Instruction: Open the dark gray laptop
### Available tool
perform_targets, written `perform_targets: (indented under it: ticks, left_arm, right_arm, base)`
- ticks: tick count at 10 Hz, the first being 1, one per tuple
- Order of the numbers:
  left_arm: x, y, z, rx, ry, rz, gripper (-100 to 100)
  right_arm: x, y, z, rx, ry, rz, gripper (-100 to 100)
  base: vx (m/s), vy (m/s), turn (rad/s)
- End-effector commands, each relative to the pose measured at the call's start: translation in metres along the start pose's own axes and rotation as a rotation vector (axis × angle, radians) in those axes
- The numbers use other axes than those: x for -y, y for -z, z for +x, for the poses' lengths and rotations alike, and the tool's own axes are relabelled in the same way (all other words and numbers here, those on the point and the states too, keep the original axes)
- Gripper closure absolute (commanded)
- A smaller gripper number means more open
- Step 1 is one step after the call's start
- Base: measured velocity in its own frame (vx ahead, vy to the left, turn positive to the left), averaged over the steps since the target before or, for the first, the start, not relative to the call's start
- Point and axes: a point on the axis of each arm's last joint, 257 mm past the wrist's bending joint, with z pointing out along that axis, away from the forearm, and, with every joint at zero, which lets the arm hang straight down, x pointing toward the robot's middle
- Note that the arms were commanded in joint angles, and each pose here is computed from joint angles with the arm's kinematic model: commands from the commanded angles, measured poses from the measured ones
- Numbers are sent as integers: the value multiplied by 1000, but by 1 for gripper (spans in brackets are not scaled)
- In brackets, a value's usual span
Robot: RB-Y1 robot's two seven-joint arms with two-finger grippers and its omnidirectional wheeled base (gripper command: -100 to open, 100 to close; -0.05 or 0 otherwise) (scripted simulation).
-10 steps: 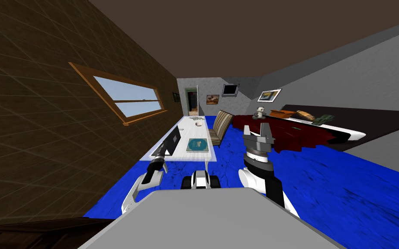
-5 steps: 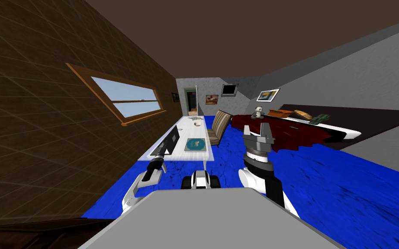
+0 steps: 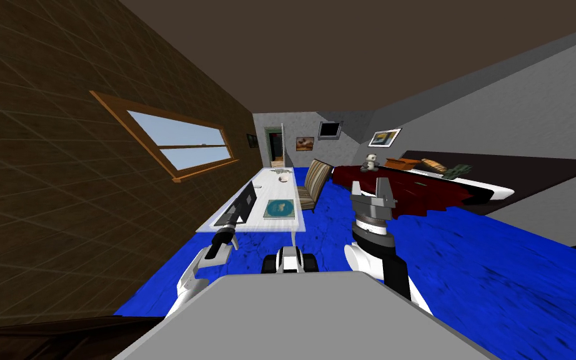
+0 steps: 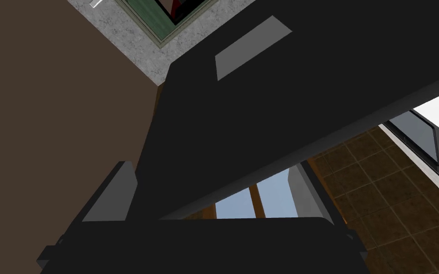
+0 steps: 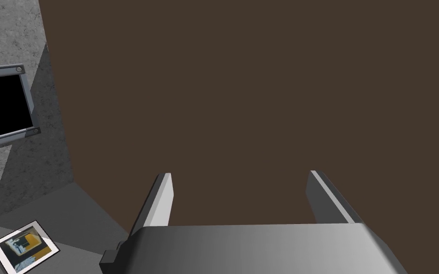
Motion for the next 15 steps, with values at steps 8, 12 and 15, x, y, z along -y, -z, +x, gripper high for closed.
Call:
perform_targets:
  ticks: [8,12,15]
  left_arm:
    - [-16,-33,-38,-7,-6,36,-100]
    - [-30,-46,-61,0,1,31,-100]
    - [-59,-40,-62,-6,-9,-27,-100]
  right_arm:
    - [0,0,0,0,0,0,0]
    - [0,0,0,0,0,0,0]
    - [0,0,0,0,0,0,0]
  base:
    - [-14,-53,-9]
    - [-4,-43,-16]
    - [-10,-29,3]
